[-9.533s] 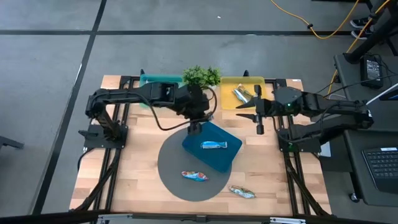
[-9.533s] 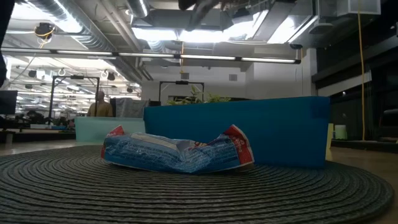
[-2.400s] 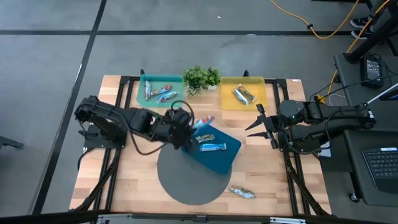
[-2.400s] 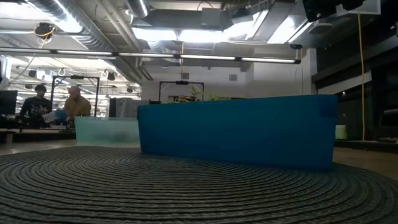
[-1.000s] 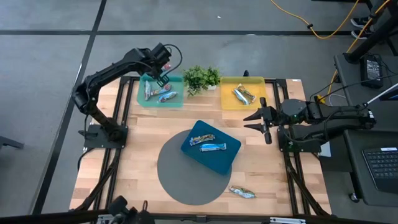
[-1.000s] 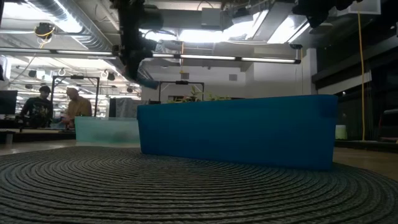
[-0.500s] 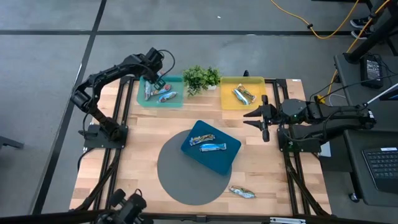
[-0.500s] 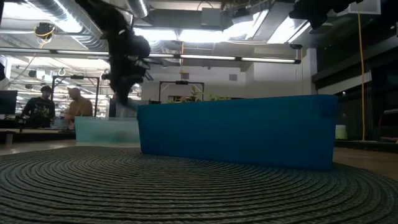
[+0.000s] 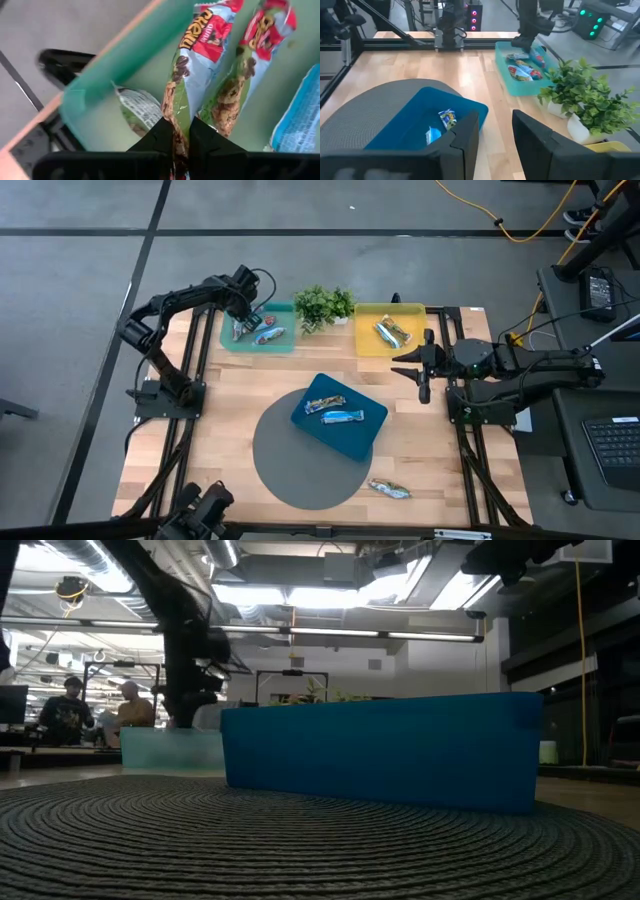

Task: Pick and place Granola Bars by type
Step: Put the red granola bar into the green bin, then put the yellow granola bar into the yellow bin

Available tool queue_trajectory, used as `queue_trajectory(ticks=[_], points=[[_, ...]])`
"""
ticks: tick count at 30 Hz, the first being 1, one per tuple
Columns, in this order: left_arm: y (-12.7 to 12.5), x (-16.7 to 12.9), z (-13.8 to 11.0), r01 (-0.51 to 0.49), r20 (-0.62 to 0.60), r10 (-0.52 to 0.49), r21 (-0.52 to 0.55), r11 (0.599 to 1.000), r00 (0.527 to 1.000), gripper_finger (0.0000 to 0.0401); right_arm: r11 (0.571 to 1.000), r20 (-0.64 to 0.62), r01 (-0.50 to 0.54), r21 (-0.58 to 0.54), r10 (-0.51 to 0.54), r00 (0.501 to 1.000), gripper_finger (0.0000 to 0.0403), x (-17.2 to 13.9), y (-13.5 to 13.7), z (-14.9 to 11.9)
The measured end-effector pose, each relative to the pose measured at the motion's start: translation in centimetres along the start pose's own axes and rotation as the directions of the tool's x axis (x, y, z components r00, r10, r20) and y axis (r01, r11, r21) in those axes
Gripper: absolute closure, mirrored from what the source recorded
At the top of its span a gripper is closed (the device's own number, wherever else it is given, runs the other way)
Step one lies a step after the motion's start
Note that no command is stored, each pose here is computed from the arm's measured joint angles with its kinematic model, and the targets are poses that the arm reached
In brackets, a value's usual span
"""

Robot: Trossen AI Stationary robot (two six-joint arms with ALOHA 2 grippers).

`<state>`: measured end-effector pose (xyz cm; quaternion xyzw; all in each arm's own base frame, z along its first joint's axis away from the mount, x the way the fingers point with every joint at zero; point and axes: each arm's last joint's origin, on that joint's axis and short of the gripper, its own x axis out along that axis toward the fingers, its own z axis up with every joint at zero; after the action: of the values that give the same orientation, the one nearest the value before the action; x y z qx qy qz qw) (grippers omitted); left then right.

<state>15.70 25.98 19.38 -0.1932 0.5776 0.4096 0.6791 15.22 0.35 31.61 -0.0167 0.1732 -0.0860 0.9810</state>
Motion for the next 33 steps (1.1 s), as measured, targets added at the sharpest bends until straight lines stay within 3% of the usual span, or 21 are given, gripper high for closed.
queue_trajectory(ticks=[4,13,23,28,33], points=[[-0.3,1.5,0.1,0.017,-0.042,-0.017,0.010,1.000,0.999,0.0379,1.000,0.000,0.004,0.001,-0.004,1.000,0.0282,0.0,0.0,0.0],[-0.4,2.1,0.7,0.042,0.008,-0.042,0.007,0.999,0.999,0.0364,1.000,0.000,0.004,0.004,-0.004,1.000,0.0282,0.0,0.0,0.0],[-0.4,2.1,0.8,0.041,0.014,-0.041,0.053,0.998,0.999,0.0290,1.000,0.000,0.004,0.026,-0.004,1.000,0.0282,0.0,0.0,0.0],[-0.5,1.2,1.0,0.040,0.029,-0.041,0.061,0.997,0.999,0.0252,1.000,-0.002,0.004,0.025,-0.004,1.000,0.0282,0.0,0.0,0.0],[-1.0,-1.8,2.0,0.034,0.123,-0.044,0.082,0.996,0.991,0.0232,1.000,-0.020,0.005,0.019,-0.005,1.000,0.0282,0.0,0.0,-0.2]])
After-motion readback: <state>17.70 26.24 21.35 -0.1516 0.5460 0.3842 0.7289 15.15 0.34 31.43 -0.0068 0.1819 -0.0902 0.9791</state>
